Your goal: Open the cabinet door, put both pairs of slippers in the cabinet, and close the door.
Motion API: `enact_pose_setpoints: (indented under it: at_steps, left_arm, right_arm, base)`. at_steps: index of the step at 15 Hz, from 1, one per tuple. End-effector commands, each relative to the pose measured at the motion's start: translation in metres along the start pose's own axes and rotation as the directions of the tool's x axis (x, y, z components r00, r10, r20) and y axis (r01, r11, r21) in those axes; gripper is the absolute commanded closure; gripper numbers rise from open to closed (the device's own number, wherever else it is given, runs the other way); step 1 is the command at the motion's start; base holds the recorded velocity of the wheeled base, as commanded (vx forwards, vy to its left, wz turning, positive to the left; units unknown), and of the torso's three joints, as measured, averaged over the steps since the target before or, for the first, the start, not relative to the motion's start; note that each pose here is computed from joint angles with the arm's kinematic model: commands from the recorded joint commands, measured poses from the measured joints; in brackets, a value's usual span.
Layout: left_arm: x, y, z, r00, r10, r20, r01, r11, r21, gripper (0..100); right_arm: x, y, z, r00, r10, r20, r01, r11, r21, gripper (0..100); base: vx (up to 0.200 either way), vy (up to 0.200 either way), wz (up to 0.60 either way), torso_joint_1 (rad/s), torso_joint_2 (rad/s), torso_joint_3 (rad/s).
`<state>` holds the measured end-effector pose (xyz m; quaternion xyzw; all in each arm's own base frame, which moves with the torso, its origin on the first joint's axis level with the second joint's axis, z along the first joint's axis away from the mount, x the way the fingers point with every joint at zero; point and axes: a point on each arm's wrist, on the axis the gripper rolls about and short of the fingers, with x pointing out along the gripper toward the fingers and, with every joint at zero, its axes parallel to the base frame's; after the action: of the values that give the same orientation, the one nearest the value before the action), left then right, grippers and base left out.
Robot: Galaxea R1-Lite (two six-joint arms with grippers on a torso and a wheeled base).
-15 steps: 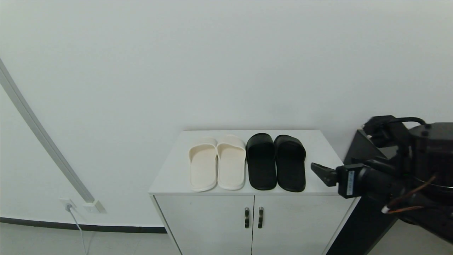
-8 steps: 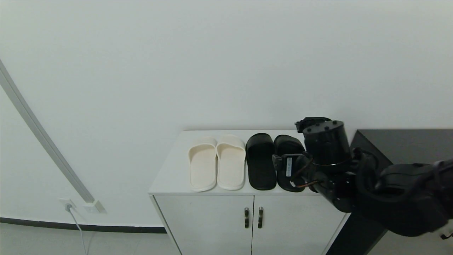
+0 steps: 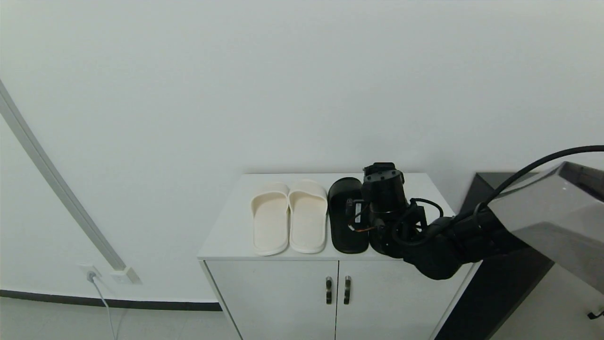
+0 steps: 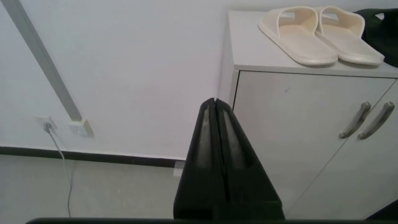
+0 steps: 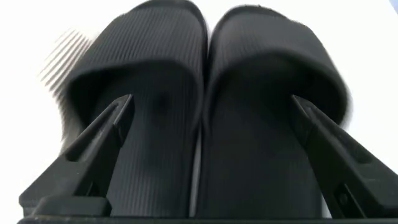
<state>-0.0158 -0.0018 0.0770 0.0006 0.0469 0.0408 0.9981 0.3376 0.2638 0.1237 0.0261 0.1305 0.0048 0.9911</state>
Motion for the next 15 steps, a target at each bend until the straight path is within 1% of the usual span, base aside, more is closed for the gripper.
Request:
enact_pose_setpoints:
  at_steps: [1, 3, 5, 8, 9, 12, 15]
  left_arm:
    - [0.0, 0.0, 0.0, 1.0, 0.001, 0.0, -0.001, 1.0, -0.002, 100]
    - [0.0, 0.0, 0.0, 1.0, 0.001, 0.0, -0.001, 1.0, -0.002, 100]
    - [0.0, 0.0, 0.0, 1.0, 0.001, 0.0, -0.001, 1.0, -0.002, 100]
    - [0.0, 0.0, 0.0, 1.0, 0.001, 0.0, -0.001, 1.0, -0.002, 100]
    - [0.0, 0.0, 0.0, 1.0, 0.001, 0.0, -0.001, 1.0, -0.002, 100]
    - [0.0, 0.0, 0.0, 1.0, 0.001, 0.0, -0.001, 1.0, -0.003, 100]
    - [0.0, 0.0, 0.0, 1.0, 0.001, 0.0, -0.001, 1.0, -0.003, 100]
  right_arm:
    - [0.029, 0.001, -0.016, 0.999, -0.036, 0.006, 0.036, 0.999, -0.018, 0]
    - [0.041, 0.001, -0.021, 0.998, -0.051, 0.04, 0.053, 0.997, -0.047, 0]
    - [0.051, 0.0, -0.021, 0.995, -0.06, 0.085, 0.064, 0.997, -0.048, 0]
    - [0.054, 0.0, -0.02, 0.993, -0.068, 0.097, 0.073, 0.996, -0.046, 0]
    - [0.053, 0.0, -0.021, 0.993, -0.067, 0.096, 0.072, 0.996, -0.047, 100]
    - [0.053, 0.0, -0.021, 0.993, -0.067, 0.096, 0.072, 0.996, -0.047, 100]
    - [0.048, -0.001, -0.013, 0.992, -0.064, 0.111, 0.068, 0.997, -0.035, 100]
  base:
    - [0.0, 0.0, 0.0, 0.0, 0.0, 0.0]
    - [0.0, 0.0, 0.0, 0.0, 0.0, 0.0]
    - [0.0, 0.0, 0.0, 0.0, 0.0, 0.0]
    - [0.0, 0.0, 0.0, 0.0, 0.0, 0.0]
    - [0.0, 0.0, 0.0, 0.0, 0.0, 0.0]
    - [0.0, 0.0, 0.0, 0.0, 0.0, 0.0]
    - [0.0, 0.0, 0.0, 0.0, 0.0, 0.0]
